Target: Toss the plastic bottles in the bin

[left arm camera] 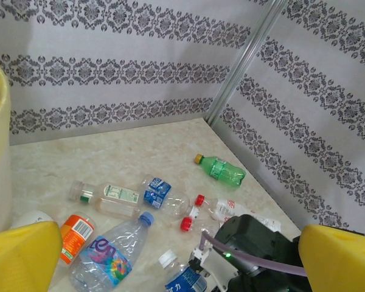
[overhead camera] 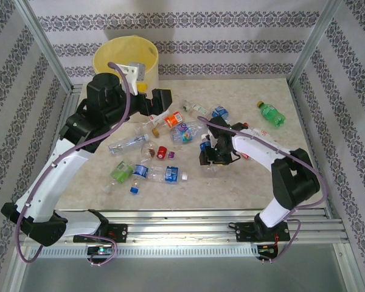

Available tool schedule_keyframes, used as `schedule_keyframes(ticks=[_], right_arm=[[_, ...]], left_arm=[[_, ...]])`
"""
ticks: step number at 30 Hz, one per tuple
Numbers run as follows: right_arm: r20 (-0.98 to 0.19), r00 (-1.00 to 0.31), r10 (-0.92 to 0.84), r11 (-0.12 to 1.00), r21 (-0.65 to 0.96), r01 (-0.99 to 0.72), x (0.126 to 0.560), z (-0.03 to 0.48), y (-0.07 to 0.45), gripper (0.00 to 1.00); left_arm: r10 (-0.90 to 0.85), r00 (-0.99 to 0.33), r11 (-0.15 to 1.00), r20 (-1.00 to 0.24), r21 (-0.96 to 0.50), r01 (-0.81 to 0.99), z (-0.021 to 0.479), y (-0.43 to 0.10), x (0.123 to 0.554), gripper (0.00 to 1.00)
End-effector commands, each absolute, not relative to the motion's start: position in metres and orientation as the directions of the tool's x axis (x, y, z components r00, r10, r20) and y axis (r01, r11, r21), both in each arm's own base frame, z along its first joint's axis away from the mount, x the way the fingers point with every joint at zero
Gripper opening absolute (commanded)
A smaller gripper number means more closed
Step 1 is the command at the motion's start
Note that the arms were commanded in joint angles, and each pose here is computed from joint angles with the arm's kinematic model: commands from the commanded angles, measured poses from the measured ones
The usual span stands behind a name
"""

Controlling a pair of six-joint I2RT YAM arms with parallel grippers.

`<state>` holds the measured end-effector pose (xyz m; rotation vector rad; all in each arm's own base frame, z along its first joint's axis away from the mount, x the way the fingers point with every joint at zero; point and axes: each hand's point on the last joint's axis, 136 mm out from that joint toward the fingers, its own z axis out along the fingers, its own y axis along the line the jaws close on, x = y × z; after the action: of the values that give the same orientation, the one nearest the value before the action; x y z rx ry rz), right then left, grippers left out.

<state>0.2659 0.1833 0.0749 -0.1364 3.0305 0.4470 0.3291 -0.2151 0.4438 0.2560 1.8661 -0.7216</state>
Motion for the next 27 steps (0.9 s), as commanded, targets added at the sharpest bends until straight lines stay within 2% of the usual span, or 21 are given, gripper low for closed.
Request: schedule_keyframes(ticks=[1,10,20,27], right_arm=[[-0.148,-0.986,-0.072,0.958,0.263,-0.109,0.265,0.096,0.177,0.48],[-0.386,-0.920,-0.071,0.929,0.311,-0.202,0.281,0.171,0.180,0.46],[-0.684,-0.728,-0.044,0.801,0.412,-0.436,0.279,0.270,0.206,0.46],[-0.763,-0.646,-0.018,0.718,0.440,-0.539,0.262,0.300,0.223,0.46]], left_arm=[[-0.209,-0.403,0.760,-0.891,-0.407,0.506,0.449,-0.226,0.332,1.00],[-0.228,-0.466,0.706,-0.855,-0.475,0.525,0.436,-0.244,0.335,1.00],[-0.253,-0.551,0.624,-0.795,-0.569,0.535,0.416,-0.271,0.337,1.00],[-0.260,-0.606,0.545,-0.752,-0.632,0.551,0.409,-0.298,0.339,1.00]])
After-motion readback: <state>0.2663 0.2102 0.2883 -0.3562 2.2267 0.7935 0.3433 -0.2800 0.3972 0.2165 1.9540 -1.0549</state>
